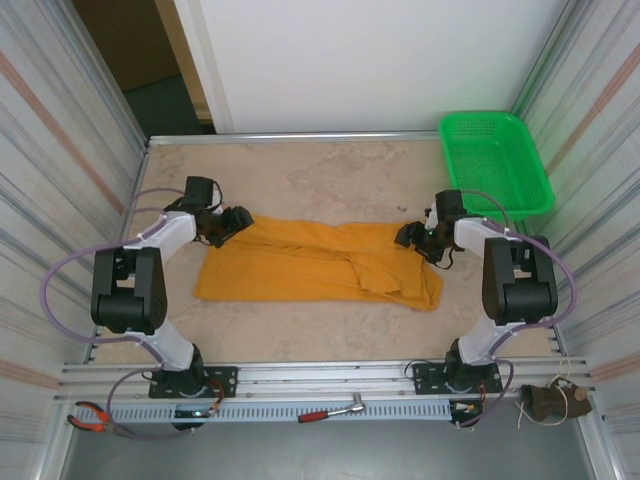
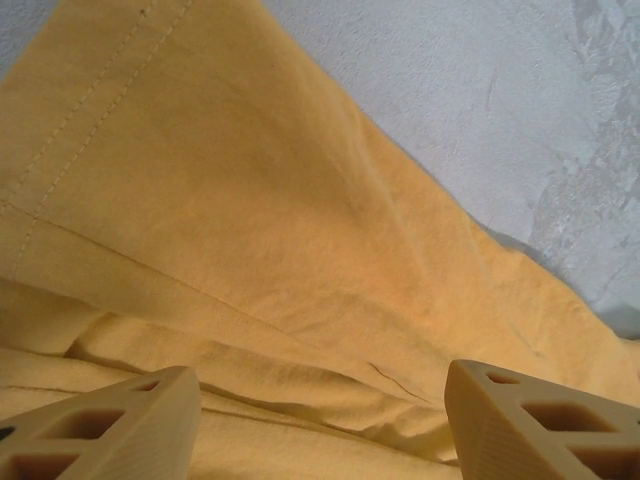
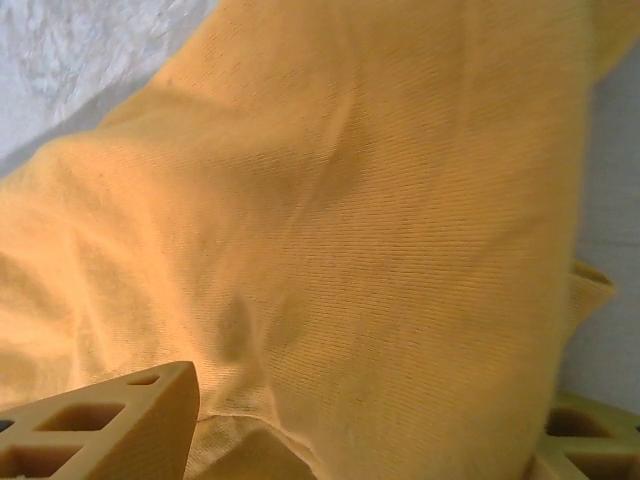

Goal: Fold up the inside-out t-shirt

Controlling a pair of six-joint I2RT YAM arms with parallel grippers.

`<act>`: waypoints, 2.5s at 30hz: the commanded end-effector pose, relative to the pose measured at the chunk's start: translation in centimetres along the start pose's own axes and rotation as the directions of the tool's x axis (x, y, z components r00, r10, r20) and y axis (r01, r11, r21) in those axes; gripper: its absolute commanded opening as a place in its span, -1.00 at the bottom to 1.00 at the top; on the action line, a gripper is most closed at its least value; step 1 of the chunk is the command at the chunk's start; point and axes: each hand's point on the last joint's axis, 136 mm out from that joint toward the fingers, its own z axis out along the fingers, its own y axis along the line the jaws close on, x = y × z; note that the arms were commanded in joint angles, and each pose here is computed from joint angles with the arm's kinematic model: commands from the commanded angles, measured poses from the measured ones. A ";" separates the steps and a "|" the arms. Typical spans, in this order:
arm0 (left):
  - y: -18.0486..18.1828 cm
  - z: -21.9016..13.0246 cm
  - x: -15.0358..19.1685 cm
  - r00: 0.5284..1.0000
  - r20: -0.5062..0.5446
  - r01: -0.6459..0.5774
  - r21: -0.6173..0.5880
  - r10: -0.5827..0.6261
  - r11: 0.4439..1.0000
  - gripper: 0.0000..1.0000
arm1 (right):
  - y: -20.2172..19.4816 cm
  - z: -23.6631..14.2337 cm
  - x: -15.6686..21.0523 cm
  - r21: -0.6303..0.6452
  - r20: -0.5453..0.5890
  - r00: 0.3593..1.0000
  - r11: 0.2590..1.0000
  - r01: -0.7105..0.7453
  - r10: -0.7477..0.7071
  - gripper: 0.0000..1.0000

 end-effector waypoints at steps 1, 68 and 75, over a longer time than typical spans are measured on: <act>-0.7 -1.3 -0.3 1.000 0.022 0.000 0.031 -0.001 1.000 0.33 | 1.4 1.8 2.3 -0.042 -0.100 0.995 0.999 -0.020 0.016 0.25; -2.1 -1.1 -4.2 0.996 -0.059 0.073 0.266 -0.060 0.961 0.41 | 26.2 -5.6 9.7 0.220 0.344 0.936 0.976 -0.001 -0.077 -1.00; -2.0 -1.2 -5.8 0.992 -0.055 0.124 0.293 -0.112 0.948 0.41 | 28.6 -3.2 11.7 0.264 0.295 0.946 0.963 0.052 -0.132 -1.00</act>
